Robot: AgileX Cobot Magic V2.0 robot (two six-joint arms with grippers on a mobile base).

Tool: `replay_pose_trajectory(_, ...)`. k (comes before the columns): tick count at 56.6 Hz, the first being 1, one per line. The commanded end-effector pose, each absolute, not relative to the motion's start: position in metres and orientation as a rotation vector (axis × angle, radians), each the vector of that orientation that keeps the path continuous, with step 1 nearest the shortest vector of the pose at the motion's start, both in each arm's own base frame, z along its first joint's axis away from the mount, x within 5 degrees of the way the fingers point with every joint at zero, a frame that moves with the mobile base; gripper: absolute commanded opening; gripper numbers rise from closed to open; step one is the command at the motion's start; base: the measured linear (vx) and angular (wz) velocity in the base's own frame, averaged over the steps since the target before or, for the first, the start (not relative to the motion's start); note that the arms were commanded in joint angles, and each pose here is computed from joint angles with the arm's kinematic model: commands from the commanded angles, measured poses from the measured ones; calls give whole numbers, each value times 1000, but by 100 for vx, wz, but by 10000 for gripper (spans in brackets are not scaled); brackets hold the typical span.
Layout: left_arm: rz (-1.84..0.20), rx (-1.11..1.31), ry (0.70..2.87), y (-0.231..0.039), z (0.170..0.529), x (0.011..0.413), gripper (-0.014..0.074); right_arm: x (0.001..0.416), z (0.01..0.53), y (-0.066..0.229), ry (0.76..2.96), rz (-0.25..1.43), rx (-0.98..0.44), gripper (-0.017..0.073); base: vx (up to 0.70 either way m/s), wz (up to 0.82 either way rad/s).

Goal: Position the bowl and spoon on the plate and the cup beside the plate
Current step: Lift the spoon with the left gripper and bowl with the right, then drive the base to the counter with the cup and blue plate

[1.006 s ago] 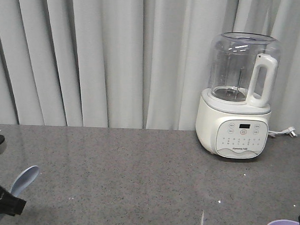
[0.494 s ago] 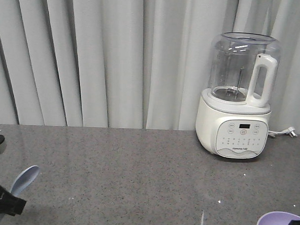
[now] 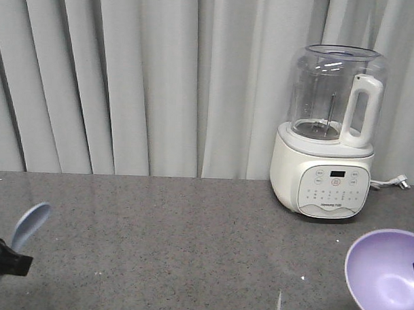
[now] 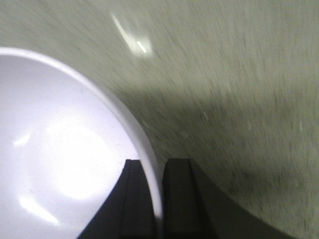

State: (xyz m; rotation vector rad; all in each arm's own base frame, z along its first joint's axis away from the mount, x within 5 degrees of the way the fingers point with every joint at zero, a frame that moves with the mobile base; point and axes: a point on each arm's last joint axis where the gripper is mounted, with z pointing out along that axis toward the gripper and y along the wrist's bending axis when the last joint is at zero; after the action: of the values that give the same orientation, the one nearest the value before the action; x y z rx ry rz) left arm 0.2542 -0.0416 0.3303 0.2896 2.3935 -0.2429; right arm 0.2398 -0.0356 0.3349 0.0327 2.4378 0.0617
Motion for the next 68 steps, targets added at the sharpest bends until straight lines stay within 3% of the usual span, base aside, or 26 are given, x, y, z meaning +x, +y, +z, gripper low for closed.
replay_pose_trajectory(1, -259, 257, 2104, -41, 380, 235, 0, 217, 381, -26, 2175, 63, -38, -12, 0, 0)
replay_pose_trajectory(14, -234, 271, 1877, -36, 419, 179, 0, 156, 435, -4, 1823, 82, -124, -12, 0, 0)
replay_pose_trajectory(27, -202, 223, 1702, -27, 407, 122, 0, 111, 463, 10, 1577, 63, -195, -10, 0, 0)
replay_pose_trajectory(39, -180, 188, 1547, -20, 396, 79, 0, 87, 444, 19, 1463, 81, -234, -9, 0, 0)
replay_pose_trajectory(68, -167, 162, 1446, -17, 403, 66, 0, 77, 418, 13, 1416, 35, -151, -9, 0, 0)
